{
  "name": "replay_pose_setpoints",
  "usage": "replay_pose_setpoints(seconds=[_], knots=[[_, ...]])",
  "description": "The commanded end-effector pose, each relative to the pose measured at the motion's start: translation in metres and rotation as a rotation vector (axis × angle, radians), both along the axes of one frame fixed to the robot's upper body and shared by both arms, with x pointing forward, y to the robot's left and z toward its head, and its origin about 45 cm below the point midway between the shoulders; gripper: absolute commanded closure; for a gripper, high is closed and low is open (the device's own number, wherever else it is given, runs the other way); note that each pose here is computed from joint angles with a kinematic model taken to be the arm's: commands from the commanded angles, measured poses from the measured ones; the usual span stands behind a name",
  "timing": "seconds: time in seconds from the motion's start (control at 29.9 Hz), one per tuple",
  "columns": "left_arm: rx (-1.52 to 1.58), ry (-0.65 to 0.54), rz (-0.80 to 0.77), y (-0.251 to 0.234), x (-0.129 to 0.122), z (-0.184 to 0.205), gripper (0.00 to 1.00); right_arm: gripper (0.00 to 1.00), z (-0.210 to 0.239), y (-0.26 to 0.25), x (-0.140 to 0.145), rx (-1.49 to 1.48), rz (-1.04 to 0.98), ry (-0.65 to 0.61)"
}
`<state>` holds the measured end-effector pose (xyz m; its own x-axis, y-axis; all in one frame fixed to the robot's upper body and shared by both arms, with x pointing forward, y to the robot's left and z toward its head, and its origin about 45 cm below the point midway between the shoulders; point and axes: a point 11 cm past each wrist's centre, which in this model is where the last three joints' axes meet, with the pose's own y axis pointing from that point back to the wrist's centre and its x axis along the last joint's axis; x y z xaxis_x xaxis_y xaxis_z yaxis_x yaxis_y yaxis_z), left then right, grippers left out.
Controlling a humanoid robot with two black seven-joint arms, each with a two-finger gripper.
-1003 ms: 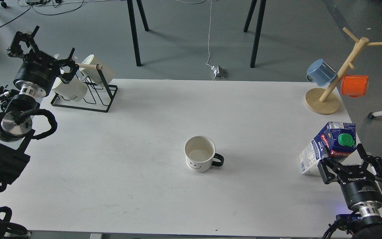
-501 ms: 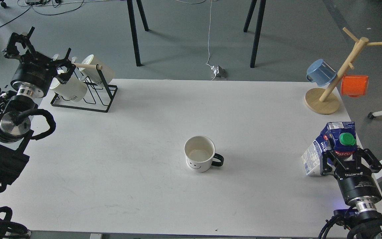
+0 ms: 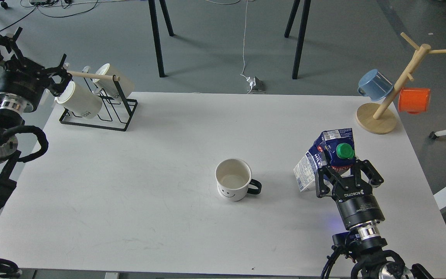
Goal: Place cup and milk with both arms
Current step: 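Carry the milk carton with the right gripper beside the white mug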
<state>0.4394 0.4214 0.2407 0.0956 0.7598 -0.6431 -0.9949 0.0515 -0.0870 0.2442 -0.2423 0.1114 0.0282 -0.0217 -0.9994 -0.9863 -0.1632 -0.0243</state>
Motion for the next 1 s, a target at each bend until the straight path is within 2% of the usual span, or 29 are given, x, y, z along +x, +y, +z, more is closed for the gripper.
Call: replay_pose_setpoints(seconds=[0.0, 0.43, 0.84, 0.9, 0.97], knots=[[0.006, 0.001, 0.005, 0.003, -0.001, 0.001, 0.00, 0.50, -0.010, 0.020, 0.006, -0.007, 0.036, 0.017], [0.007, 0.010, 0.008, 0.005, -0.004, -0.004, 0.00, 0.50, -0.011, 0.053, 0.025, -0.028, 0.156, 0.004], [0.013, 0.015, 0.009, 0.008, -0.006, -0.005, 0.00, 0.49, -0.017, 0.074, 0.017, -0.033, 0.227, 0.024], [0.012, 0.012, 0.008, 0.008, -0.006, -0.004, 0.00, 0.47, -0.020, 0.073, 0.017, -0.038, 0.227, 0.032], [0.013, 0.012, 0.011, 0.009, -0.006, -0.003, 0.00, 0.41, -0.024, 0.072, 0.016, -0.045, 0.228, 0.043]])
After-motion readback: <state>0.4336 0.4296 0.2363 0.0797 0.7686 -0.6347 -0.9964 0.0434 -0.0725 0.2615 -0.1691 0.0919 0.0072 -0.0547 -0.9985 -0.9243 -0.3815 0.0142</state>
